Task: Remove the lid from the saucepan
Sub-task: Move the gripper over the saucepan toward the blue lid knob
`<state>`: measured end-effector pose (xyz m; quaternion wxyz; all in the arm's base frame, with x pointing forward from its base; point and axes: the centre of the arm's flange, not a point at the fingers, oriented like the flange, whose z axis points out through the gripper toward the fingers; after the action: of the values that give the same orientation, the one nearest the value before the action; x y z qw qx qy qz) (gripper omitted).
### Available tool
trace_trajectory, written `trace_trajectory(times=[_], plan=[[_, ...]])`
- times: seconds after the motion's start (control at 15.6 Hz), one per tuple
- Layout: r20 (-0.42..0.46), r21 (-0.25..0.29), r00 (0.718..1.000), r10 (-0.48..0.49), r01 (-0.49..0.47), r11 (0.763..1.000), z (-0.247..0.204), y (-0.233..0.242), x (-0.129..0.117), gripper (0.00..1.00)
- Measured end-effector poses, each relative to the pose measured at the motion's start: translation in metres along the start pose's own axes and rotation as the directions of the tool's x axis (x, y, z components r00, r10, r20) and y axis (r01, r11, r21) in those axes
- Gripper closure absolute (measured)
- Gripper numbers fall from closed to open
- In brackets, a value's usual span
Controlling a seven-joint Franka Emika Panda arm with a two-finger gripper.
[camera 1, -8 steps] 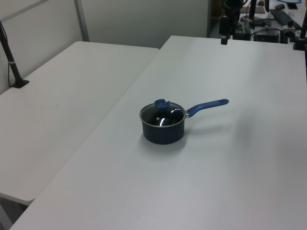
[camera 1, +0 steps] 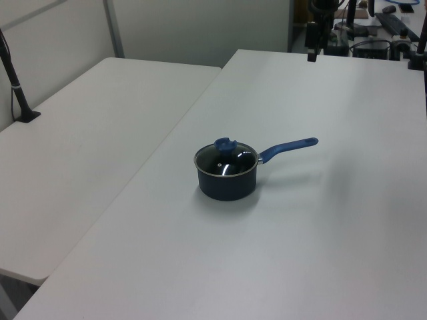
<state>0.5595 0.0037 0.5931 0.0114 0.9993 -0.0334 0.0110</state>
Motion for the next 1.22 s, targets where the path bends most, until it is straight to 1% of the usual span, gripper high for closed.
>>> trace_trajectory(times=[0.64,0.84,1.03,1.22], plan=[[-0.001,0.0,1.0,0.0,0.0,1.0,0.0,0.0,0.0,0.0],[-0.008,0.002,1.0,-0.012,0.012,1.0,-0.003,-0.007,0.003,0.0],[-0.042,0.008,0.999,-0.034,0.034,0.999,-0.006,-0.02,0.013,0.0],[-0.13,0.061,0.991,-0.041,0.049,0.997,0.0,-0.047,0.03,0.0]])
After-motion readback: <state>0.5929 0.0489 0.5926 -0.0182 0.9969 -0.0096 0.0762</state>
